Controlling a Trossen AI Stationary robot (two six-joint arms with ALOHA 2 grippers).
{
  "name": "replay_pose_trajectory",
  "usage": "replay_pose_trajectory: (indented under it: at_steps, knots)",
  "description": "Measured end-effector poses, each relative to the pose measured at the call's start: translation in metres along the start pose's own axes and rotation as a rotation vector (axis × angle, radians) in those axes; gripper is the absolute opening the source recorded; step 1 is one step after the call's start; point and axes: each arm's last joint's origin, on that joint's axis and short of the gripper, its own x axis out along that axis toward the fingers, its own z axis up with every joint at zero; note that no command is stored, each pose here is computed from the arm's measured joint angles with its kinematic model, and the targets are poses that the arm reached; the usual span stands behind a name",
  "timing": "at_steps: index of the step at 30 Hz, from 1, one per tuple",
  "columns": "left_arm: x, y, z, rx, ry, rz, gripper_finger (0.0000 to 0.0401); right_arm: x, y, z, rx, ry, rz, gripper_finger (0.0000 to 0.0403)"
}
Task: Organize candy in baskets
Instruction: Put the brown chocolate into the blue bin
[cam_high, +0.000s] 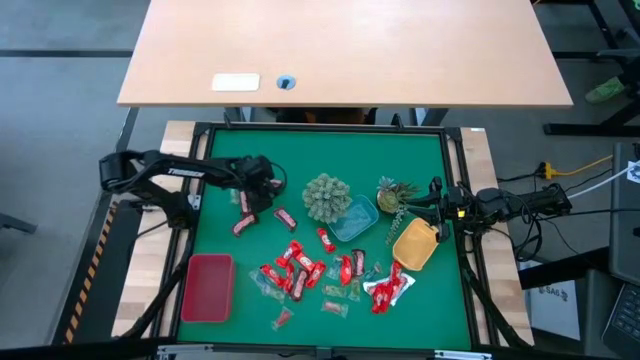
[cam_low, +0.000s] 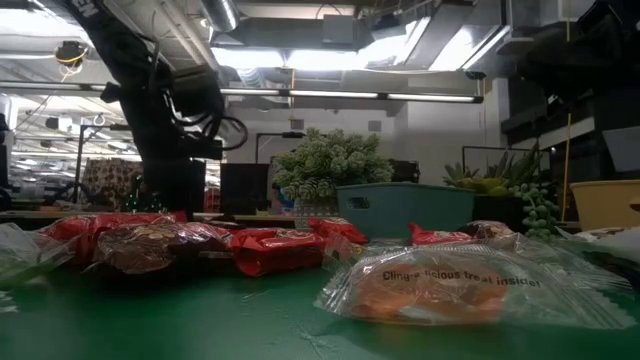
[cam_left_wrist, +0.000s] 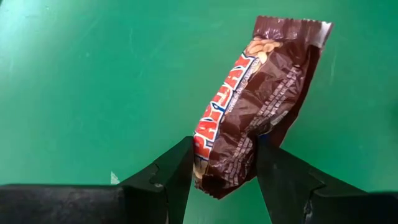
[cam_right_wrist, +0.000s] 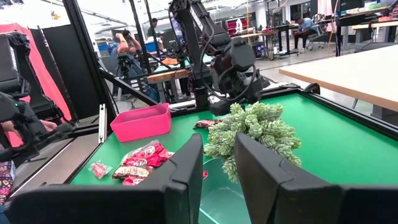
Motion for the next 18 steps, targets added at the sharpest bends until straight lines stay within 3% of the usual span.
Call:
replay_pose_trajectory:
  at_steps: [8, 18]
  knots:
    - [0.0024, -0.0007, 0.0017, -0.003, -0.014, -0.005, 0.0159, 0.0, 0.0, 0.0, 0.0, 0.0, 0.0, 0.0095]
    - [0.0025, -0.0009, 0.0017, -0.041, -0.014, -0.012, 0.0105, 0.0, 0.0, 0.0, 0.0, 0.0, 0.0, 0.0095]
